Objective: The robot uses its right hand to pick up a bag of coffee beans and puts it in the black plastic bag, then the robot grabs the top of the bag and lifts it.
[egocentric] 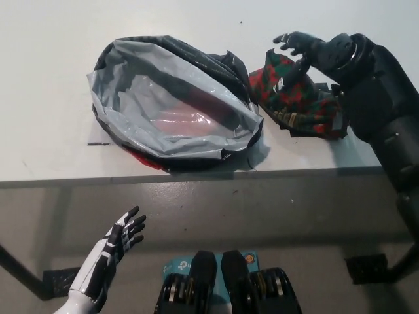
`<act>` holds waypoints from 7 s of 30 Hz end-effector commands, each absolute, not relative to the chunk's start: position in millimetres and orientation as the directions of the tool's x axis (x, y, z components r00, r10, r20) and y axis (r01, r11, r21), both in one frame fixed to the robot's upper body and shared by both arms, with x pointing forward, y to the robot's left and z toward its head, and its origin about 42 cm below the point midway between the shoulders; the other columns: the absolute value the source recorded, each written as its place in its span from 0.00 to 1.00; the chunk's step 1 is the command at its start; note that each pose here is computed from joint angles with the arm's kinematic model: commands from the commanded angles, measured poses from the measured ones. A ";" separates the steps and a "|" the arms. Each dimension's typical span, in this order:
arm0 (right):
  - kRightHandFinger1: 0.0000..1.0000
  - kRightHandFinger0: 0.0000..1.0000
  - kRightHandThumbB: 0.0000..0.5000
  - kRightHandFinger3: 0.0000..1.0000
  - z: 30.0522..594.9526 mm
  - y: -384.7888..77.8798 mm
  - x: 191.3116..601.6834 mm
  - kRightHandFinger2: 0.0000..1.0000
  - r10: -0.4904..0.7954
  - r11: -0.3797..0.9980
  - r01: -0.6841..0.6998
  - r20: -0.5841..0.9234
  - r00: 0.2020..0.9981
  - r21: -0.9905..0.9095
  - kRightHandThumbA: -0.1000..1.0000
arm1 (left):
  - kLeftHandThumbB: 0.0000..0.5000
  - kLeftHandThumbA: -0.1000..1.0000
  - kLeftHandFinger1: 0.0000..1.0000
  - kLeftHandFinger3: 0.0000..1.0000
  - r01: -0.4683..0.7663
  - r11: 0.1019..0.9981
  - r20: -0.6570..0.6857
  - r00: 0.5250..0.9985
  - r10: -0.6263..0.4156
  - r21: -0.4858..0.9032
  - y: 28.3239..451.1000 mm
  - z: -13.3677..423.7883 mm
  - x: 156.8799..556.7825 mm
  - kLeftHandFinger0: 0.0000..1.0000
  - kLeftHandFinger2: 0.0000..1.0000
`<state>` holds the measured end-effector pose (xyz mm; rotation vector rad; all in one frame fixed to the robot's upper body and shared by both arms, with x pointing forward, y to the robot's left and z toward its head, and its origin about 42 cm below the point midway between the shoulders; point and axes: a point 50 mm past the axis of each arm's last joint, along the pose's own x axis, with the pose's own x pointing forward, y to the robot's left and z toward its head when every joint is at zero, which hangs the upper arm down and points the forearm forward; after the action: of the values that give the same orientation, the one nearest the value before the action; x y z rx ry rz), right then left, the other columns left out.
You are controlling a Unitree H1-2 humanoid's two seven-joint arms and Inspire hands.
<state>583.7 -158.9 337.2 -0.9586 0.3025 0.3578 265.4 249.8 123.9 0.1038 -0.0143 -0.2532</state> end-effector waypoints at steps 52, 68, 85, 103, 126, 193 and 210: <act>1.00 1.00 1.00 1.00 291.4 -172.4 590.2 1.00 0.034 0.338 -0.461 -0.479 0.877 -0.820 0.94 | 0.46 0.98 1.00 1.00 0.272 0.949 0.067 0.956 -0.285 0.162 248.5 132.8 263.4 1.00 1.00; 1.00 1.00 0.99 1.00 268.1 -163.9 581.6 1.00 0.199 0.323 -0.617 -0.585 0.786 -0.718 1.00 | 0.49 0.89 1.00 1.00 0.288 0.942 0.083 0.949 -0.306 0.174 245.5 141.5 275.0 1.00 1.00; 0.26 0.00 0.38 0.70 243.2 -168.5 577.8 0.49 0.045 0.665 -0.281 -0.339 0.940 -0.692 0.00 | 0.45 0.88 1.00 1.00 0.272 0.946 0.091 0.953 -0.291 0.175 247.3 142.7 279.0 1.00 1.00; 0.02 0.00 0.21 0.89 200.0 -218.0 561.0 0.53 0.209 0.679 0.108 -0.332 0.920 0.726 0.00 | 0.40 0.93 1.00 1.00 0.255 0.951 0.077 0.959 -0.271 0.176 249.6 137.7 274.9 1.00 1.00; 0.14 0.00 0.36 0.65 339.7 -197.5 595.9 0.67 0.381 0.364 -0.223 0.073 0.922 0.904 0.00 | 0.40 0.91 1.00 1.00 0.258 0.950 0.052 0.961 -0.271 0.173 250.2 131.3 270.9 1.00 1.00; 0.43 0.01 0.36 0.82 433.2 13.3 561.3 0.78 0.639 0.497 -0.552 -0.148 0.755 -0.670 0.00 | 0.41 0.89 1.00 1.00 0.359 0.894 -0.010 0.929 -0.370 0.268 240.8 145.8 285.1 1.00 1.00; 0.73 0.34 0.48 1.00 405.8 5.3 558.4 1.00 0.675 0.215 -0.175 0.017 0.738 -0.961 0.10 | 0.35 0.88 1.00 1.00 0.376 0.886 0.001 0.920 -0.391 0.271 240.3 148.1 290.4 1.00 1.00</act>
<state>563.3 -4.8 363.3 -0.9986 -0.1173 0.6983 284.6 239.0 134.3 0.2419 -0.0090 -0.3667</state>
